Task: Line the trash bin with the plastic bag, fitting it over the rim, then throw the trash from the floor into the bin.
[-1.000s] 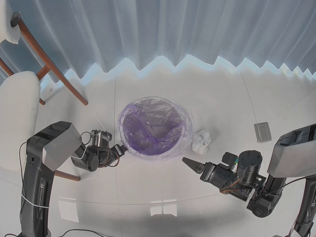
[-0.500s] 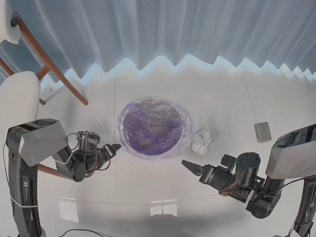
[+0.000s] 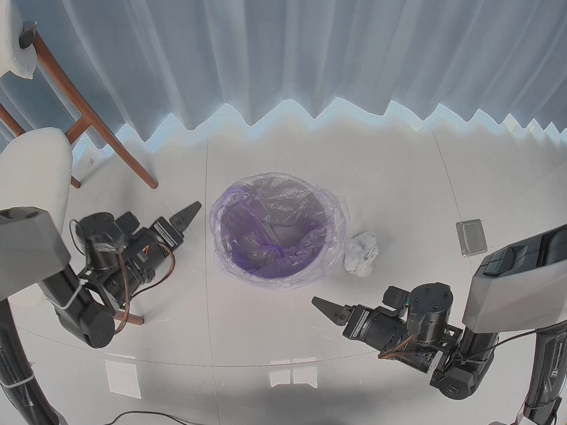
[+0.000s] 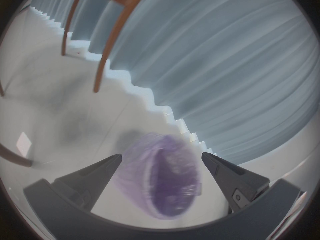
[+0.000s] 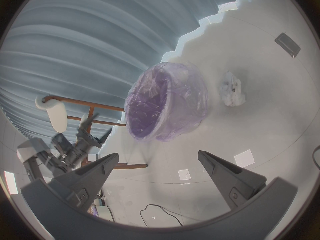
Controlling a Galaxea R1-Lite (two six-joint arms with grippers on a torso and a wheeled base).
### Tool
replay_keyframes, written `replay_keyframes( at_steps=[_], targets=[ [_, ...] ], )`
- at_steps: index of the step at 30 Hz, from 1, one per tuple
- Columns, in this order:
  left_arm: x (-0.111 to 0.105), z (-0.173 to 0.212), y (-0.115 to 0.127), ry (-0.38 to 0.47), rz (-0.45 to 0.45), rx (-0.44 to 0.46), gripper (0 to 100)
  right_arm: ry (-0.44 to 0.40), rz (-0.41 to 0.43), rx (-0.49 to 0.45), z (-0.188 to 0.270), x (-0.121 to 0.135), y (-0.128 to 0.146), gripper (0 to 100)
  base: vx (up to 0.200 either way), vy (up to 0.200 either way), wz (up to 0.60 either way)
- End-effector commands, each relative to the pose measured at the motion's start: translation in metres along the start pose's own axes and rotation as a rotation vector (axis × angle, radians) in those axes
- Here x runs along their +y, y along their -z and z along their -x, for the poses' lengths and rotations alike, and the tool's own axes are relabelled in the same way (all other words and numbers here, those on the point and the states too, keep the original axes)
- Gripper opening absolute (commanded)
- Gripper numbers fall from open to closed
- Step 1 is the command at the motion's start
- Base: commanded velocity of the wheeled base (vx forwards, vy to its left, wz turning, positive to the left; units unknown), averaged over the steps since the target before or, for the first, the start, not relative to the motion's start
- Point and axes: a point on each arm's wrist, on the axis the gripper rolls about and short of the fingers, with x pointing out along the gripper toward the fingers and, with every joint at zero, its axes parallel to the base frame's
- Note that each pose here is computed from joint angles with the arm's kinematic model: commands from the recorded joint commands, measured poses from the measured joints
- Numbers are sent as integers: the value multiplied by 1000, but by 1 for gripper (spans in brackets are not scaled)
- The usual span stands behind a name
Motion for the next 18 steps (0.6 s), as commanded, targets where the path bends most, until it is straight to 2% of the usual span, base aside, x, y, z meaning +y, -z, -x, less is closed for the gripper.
replay_keyframes(
  at_steps=[1, 6, 11, 18],
  targets=[
    [-152, 112, -85, 538, -29, -79, 100, -14, 112, 1, -59, 3, 51, 100, 0, 0, 0],
    [-160, 143, -97, 469, -22, 4, 100, 21, 207, -22, -90, -18, 69, 100, 0, 0, 0],
    [-159, 149, -112, 439, -37, -52, 100, 13, 312, -6, -107, -34, 80, 100, 0, 0, 0],
    [-158, 150, -112, 434, -38, -49, 100, -34, 320, 13, -113, -32, 77, 100, 0, 0, 0]
  ],
)
